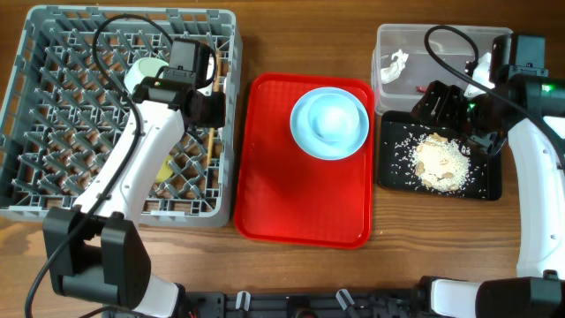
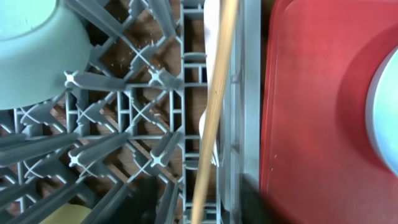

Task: Sort waste into correct bins and load items into the dishwasher rack
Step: 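Carry the chopstick with the left gripper and drop it in the rack, then reach the left gripper to the light-blue bowl and grasp its rim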

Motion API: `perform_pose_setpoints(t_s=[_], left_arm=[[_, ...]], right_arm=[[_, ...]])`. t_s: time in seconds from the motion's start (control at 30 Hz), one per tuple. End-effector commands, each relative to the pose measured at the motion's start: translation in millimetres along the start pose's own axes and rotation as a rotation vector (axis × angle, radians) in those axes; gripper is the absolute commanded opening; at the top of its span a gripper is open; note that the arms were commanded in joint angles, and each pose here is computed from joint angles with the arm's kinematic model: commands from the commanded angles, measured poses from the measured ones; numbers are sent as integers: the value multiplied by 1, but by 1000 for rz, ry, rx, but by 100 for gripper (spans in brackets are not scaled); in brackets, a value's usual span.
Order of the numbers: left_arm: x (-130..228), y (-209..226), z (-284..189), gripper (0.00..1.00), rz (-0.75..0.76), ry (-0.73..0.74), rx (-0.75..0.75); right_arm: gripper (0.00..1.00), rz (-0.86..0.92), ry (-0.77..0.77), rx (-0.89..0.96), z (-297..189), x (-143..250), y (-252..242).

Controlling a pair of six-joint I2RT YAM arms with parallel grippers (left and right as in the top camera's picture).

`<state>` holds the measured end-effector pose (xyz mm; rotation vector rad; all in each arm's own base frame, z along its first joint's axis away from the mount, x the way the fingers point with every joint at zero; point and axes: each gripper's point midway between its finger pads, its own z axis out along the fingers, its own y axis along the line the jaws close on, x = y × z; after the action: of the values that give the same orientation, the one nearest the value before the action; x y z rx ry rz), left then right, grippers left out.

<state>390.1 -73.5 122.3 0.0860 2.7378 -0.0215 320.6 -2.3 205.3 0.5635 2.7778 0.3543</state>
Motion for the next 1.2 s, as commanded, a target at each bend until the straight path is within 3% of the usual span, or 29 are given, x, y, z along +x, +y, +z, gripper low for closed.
perform_pose_setpoints(t_s=[0.0, 0.13, 0.33, 0.53, 0.9, 1.17], left_arm=[[-8, 1, -6, 61, 5, -32, 7], [-15, -10, -23, 66, 7, -77, 70], [-29, -85, -60, 70, 63, -174, 421], [-34, -156, -60, 74, 195, -243, 518], [-4, -257, -12, 80, 443, -260, 546], [31, -274, 41, 76, 514, -162, 485]], right_arm=[[100, -4, -10, -16, -4, 0, 2], [100, -3, -9, -16, -4, 0, 2], [100, -3, -12, -16, -4, -1, 2], [100, -4, -10, -16, -4, 0, 2], [100, -3, -10, -16, -4, 0, 2], [100, -4, -10, -16, -4, 0, 2]])
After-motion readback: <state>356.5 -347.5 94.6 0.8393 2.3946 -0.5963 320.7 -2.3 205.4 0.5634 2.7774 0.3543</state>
